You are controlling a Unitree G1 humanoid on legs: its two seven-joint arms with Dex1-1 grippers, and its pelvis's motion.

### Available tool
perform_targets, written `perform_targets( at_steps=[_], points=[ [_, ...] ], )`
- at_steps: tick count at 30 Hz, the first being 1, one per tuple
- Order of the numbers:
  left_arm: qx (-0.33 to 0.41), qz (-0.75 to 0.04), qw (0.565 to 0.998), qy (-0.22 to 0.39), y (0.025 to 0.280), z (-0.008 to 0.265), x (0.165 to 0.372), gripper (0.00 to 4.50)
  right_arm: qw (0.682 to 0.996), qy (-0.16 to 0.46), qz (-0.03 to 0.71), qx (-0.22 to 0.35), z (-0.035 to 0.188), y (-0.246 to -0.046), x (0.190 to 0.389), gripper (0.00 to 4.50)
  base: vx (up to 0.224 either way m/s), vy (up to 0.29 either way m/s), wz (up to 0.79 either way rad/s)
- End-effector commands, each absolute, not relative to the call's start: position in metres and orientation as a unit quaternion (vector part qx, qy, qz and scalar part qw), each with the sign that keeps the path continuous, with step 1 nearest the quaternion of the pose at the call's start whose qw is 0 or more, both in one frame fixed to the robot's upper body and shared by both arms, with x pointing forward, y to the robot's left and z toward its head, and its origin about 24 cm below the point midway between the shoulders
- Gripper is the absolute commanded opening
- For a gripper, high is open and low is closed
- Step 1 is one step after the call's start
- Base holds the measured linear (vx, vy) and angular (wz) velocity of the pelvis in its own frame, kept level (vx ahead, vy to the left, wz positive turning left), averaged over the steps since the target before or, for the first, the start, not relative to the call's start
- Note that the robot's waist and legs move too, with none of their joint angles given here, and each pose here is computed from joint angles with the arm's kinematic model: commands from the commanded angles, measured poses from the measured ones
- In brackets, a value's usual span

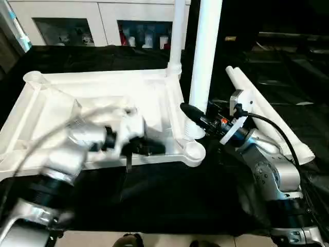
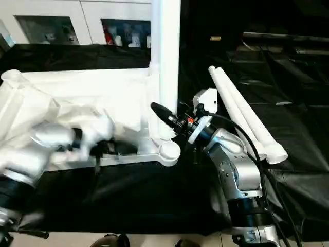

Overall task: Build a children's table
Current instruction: Insert table leg to table base

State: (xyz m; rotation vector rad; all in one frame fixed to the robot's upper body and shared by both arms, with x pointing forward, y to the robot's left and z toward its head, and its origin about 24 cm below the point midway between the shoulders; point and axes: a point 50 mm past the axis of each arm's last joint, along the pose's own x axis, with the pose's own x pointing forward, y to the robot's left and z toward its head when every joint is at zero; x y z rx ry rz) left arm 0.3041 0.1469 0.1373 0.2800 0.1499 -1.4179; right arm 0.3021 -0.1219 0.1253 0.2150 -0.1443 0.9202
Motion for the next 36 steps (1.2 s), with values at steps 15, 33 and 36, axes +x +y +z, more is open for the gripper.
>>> perform_targets(
  at_steps=[15,33,36],
  points=[
    [-0.083,-0.605,0.791,-0.04,0.091,0.189,0.336,2.27,0.863,-0.065,0.486,0.119,0.128,-0.113,0.294,1.88,0.0,0.0,0.0],
    [-0.156,-0.632,0.759,-0.023,0.082,0.2,0.332,3.19,0.86,-0.032,0.502,0.09,0.12,-0.115,0.294,1.88,0.0,0.0,0.0],
    [-0.14,-0.625,0.768,-0.013,0.079,0.198,0.332,2.88,0.859,-0.03,0.503,0.086,0.119,-0.115,0.295,1.88,0.0,0.0,0.0]
  ],
)
